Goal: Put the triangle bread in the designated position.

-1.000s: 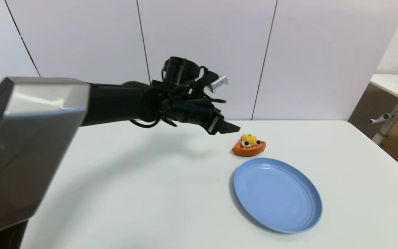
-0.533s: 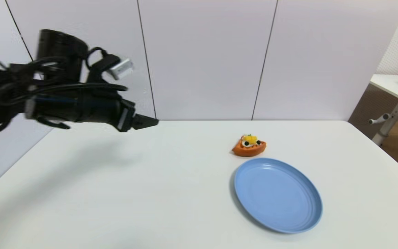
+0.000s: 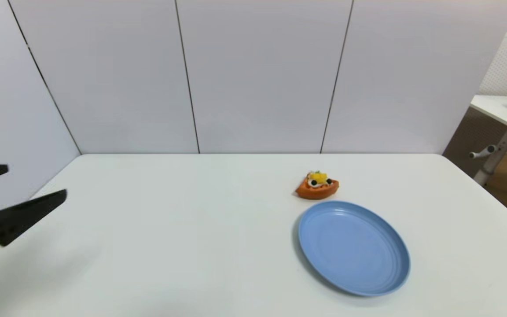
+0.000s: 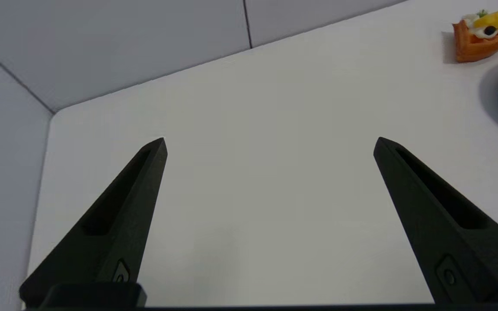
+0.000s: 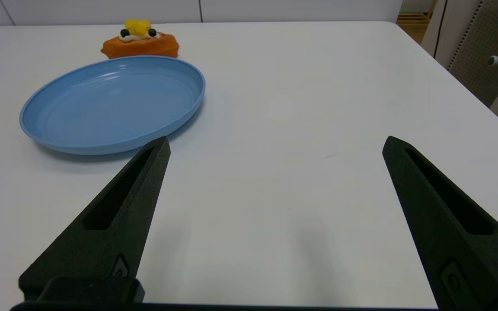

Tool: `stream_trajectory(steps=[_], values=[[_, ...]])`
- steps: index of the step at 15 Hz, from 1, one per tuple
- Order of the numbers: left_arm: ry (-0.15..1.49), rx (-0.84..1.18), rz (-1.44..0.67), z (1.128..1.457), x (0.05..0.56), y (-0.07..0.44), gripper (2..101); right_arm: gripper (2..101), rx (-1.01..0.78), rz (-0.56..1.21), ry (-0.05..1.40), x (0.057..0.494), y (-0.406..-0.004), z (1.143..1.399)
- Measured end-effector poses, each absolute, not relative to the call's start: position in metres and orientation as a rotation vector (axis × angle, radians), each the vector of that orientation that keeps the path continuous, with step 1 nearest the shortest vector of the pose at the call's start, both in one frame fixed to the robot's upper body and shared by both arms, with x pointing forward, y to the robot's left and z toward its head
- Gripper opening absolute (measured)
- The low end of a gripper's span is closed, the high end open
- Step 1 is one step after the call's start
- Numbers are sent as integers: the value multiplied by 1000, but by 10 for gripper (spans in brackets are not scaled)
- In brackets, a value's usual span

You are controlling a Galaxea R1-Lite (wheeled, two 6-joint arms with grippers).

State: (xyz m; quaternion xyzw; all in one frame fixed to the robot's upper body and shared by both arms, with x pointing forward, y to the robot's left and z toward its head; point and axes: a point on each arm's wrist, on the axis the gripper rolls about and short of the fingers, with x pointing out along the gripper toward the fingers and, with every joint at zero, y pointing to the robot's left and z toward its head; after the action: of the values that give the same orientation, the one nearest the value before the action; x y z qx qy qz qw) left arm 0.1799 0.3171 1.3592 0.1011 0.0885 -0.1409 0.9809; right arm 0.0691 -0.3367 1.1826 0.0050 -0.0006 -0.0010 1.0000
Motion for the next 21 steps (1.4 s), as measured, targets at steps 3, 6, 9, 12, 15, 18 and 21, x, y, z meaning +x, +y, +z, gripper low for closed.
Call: stream_trajectory(steps=[3, 6, 9, 12, 15, 18, 21], values=[[87, 190, -131, 1306, 124, 329, 970, 973, 10, -2, -2, 69, -337, 1183], [38, 179, 1, 1244, 103, 335, 971, 973, 10, -2, -2, 69, -337, 1183], [-20, 171, 85, 1215, 87, 336, 971, 973, 10, -1, -2, 69, -337, 1183], [23, 155, -23, 1190, 73, 333, 973, 973, 9, -2, -2, 69, -337, 1183], [17, 118, -40, 1183, 70, 332, 975, 973, 10, -2, -2, 69, -337, 1183], [6, 12, 2, 1183, 69, 333, 977, 973, 10, -2, -1, 69, -337, 1183], [4, 0, 9, 1182, 69, 333, 978, 973, 10, -1, -2, 69, -337, 1183]])
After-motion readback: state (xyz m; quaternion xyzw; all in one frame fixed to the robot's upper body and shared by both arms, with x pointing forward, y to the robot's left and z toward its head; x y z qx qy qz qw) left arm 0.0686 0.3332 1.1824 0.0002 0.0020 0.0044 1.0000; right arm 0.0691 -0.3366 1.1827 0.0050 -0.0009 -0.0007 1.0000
